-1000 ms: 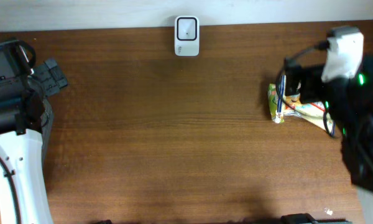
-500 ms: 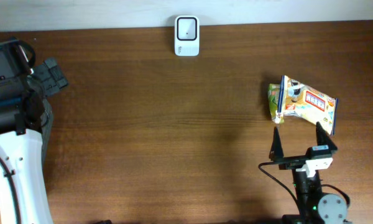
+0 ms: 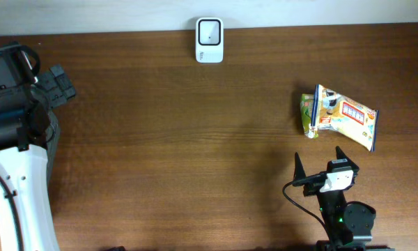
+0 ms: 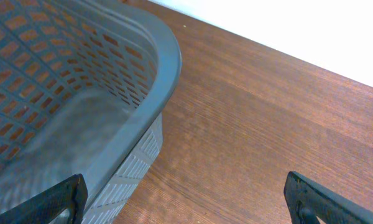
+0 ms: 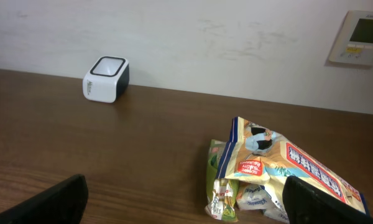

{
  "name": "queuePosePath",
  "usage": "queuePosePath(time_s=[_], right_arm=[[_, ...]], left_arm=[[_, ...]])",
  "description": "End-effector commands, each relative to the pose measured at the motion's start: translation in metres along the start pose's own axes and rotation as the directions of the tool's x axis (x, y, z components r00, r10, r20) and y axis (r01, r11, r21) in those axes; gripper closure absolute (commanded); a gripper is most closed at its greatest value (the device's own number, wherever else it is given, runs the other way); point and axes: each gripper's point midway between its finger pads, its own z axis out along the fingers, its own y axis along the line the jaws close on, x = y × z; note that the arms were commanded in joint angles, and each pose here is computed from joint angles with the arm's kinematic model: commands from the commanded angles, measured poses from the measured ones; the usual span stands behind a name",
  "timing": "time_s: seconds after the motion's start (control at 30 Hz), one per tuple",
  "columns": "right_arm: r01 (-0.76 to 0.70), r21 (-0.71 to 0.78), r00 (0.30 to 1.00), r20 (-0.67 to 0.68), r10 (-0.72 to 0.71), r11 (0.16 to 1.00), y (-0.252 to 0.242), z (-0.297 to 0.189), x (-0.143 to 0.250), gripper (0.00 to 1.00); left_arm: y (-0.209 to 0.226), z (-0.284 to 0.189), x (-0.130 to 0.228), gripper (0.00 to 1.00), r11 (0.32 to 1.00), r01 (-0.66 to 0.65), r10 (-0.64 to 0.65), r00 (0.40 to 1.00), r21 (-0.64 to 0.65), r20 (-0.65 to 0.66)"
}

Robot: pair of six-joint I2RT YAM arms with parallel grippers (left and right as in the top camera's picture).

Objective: Scan the item barcode

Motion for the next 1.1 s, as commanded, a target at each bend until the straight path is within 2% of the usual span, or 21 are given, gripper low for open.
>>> queuePosePath(time_s=[0.0,0.43,0.53,0.6,0.63,0.77,0.83,0.93,1.07], right_arm=[[-0.002,-0.010,1.000,-0.003,0.002,1.000,0.002,0.000,0.002,0.01],[-0.002,-0.010,1.000,-0.003,0.002,1.000,0.002,0.000,0.002,0.01],[-0.002,-0.010,1.000,-0.003,0.002,1.000,0.002,0.000,0.002,0.01],[-0.002,-0.010,1.000,-0.003,0.002,1.000,0.002,0.000,0.002,0.01],[-0.002,-0.010,1.000,-0.003,0.002,1.000,0.002,0.000,0.002,0.01],[-0.002,-0.010,1.000,-0.003,0.002,1.000,0.002,0.000,0.002,0.01],[-0.002,-0.010,1.000,-0.003,0.002,1.000,0.002,0.000,0.002,0.01],[-0.002,-0.010,1.000,-0.003,0.002,1.000,0.002,0.000,0.002,0.01],[-0.002,-0.010,1.000,-0.003,0.002,1.000,0.002,0.000,0.002,0.01]], left_arm=[[0.000,-0.005,-0.005,0.01,1.000,-0.003,0.003,1.000,-0.001,0.019],[0.001,-0.004,-0.002,0.01,1.000,-0.005,0.005,1.000,-0.003,0.013],[0.016,-0.001,0.042,0.01,0.998,-0.017,0.014,0.999,-0.052,-0.045],[0.029,0.003,0.069,0.01,0.997,0.006,-0.007,1.000,-0.075,-0.006],[0.031,0.007,0.088,0.01,0.998,0.028,-0.025,0.998,-0.055,0.055],[0.010,0.021,0.160,0.01,0.988,0.038,-0.071,0.972,0.151,0.225],[-0.003,0.026,0.194,0.01,0.970,-0.012,-0.058,0.960,0.244,0.276],[-0.013,0.025,0.214,0.01,0.949,-0.088,-0.043,0.915,0.302,0.402],[-0.011,0.028,0.234,0.01,0.947,-0.097,-0.047,0.900,0.305,0.433]])
